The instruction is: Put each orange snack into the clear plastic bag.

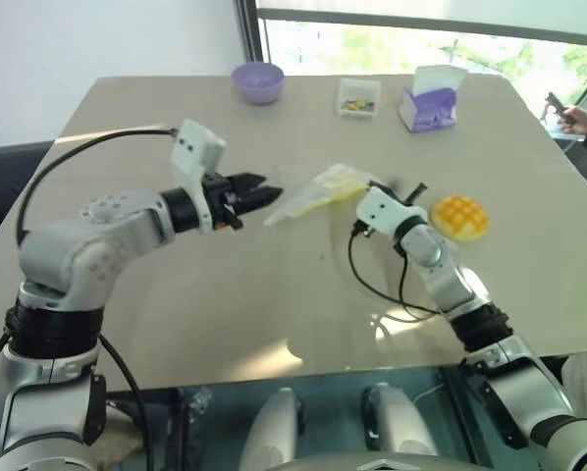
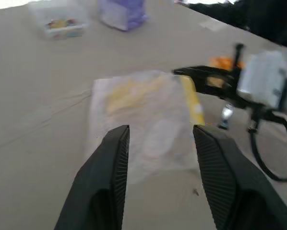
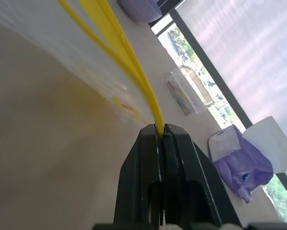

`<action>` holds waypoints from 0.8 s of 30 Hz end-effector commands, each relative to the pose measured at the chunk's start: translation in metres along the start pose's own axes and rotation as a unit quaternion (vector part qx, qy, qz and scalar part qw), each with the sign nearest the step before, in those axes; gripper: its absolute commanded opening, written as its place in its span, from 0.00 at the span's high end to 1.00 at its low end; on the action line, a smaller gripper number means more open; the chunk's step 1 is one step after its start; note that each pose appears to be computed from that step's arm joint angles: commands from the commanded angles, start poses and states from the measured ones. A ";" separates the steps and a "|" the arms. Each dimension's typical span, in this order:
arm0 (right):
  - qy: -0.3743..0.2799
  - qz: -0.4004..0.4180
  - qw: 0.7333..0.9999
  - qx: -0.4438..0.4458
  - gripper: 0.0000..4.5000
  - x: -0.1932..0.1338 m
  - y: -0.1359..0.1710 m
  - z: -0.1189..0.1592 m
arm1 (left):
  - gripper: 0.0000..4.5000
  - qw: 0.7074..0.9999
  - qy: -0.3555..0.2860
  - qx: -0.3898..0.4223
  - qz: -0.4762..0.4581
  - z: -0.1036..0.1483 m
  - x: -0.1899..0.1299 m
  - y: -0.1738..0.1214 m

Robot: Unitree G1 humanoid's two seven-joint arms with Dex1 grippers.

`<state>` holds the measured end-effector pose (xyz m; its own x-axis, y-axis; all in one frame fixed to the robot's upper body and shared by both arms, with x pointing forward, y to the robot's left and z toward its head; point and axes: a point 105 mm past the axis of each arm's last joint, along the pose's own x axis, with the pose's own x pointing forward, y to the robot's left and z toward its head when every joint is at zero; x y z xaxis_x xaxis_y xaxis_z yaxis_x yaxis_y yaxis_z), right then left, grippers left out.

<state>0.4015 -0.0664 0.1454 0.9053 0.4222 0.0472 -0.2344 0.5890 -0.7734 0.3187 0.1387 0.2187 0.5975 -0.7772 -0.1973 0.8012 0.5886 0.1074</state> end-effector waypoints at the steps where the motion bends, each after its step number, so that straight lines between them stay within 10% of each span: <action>1: -0.015 -0.012 1.000 -0.006 1.00 0.001 -0.009 0.014 | 0.48 0.993 0.005 0.109 -0.055 0.003 0.005 -0.024; 13: -0.016 -0.010 1.000 -0.015 1.00 0.000 -0.007 0.019 | 0.48 0.980 0.034 0.195 0.023 -0.016 0.036 -0.010; 19: -0.017 -0.013 1.000 -0.016 1.00 0.000 -0.004 0.020 | 0.96 0.976 0.041 0.210 0.033 -0.018 0.041 -0.005; 24: -0.014 -0.014 1.000 -0.013 1.00 -0.002 -0.004 0.020 | 0.98 0.974 0.035 0.221 0.032 -0.013 0.039 -0.006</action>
<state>0.3983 -0.0592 0.1467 0.9086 0.4165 0.0328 -0.2331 0.5704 -0.7876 0.3400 0.1123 0.1831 0.6631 -0.6945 -0.2792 0.7212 0.4930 0.4866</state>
